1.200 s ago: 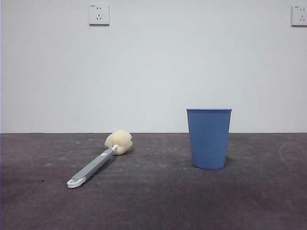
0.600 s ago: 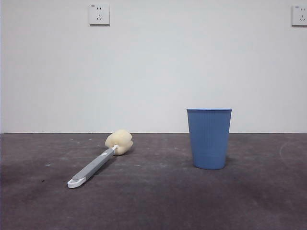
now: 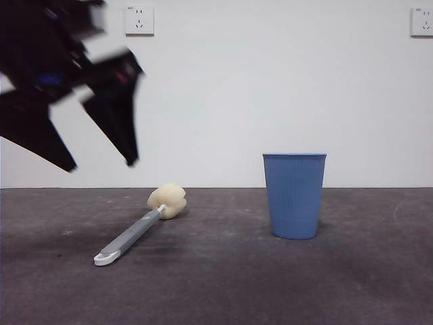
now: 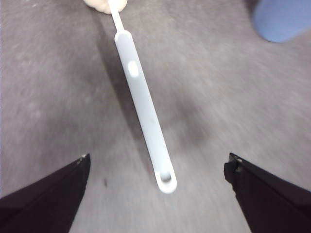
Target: Pick up the cup brush,pick up the cup,insert the brush into the cup,clean the cup,put the cup brush back,put the cup back to the fixed position on the table
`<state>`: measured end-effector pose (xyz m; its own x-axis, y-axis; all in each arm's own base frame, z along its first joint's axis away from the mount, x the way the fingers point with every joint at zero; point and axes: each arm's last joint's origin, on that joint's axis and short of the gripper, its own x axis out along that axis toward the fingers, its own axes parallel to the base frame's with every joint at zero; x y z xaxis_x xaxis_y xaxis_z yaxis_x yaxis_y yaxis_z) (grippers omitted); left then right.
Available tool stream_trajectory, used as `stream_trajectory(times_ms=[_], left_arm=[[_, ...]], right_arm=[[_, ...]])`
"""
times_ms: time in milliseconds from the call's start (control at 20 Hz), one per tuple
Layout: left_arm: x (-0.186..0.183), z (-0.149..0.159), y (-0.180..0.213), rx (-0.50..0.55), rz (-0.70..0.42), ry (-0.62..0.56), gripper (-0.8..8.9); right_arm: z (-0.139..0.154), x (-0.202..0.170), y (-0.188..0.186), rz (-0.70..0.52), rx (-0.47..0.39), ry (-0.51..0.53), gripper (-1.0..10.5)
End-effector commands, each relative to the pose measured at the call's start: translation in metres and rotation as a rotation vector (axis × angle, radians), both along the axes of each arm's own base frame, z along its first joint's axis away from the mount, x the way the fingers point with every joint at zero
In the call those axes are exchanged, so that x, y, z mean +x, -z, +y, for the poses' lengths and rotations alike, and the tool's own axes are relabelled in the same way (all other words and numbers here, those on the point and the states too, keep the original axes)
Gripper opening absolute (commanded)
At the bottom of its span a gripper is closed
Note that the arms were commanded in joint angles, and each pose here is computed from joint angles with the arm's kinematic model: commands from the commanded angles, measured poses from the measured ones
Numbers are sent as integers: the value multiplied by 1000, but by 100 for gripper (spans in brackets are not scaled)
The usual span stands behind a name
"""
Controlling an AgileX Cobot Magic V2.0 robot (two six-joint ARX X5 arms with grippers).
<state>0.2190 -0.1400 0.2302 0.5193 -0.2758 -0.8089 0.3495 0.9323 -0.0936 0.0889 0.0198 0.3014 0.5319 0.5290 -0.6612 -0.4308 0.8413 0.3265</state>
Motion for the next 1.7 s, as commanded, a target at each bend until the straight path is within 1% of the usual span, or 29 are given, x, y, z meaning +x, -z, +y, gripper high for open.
stream_trajectory(times_ms=[50, 250, 600, 650, 800, 900, 950, 1000, 1200, 1300, 1550, 1650, 1700], left_arm=[[16, -13, 16, 47, 44, -16, 467], [36, -27, 44, 88, 118, -41, 467], [44, -32, 71, 121, 169, -96, 462], [45, -32, 74, 127, 177, -97, 433], [45, -33, 76, 130, 182, -94, 270], [44, -35, 76, 120, 183, -83, 97], [44, -36, 76, 115, 184, -80, 31], [43, -37, 76, 115, 183, -73, -12], [41, -38, 72, 114, 178, -65, -9], [39, -36, 66, 109, 167, -61, -9], [32, -30, 35, 62, 85, -48, -9], [24, -25, 17, 43, 51, -37, -9], [18, -21, 7, 37, 36, -29, -9]], right_arm=[[0, 1, -1, -6, 9, 1, 598], [1, 1, -1, -6, 9, -5, 598], [1, 1, -1, -7, 9, -5, 596], [1, 1, -1, -7, 9, -5, 596], [1, 1, -1, -8, 9, -5, 596], [1, 1, -2, -8, 9, -5, 595], [1, 1, -2, -10, 9, -5, 595], [1, 1, -2, -11, 9, -5, 595], [1, 1, -2, -8, 9, -5, 595], [1, 2, -1, 10, 23, 13, 595], [2, 12, 1, 34, 32, 12, 595], [6, 22, -3, -5, 94, -42, 594], [8, 31, -4, -33, 104, -43, 594]])
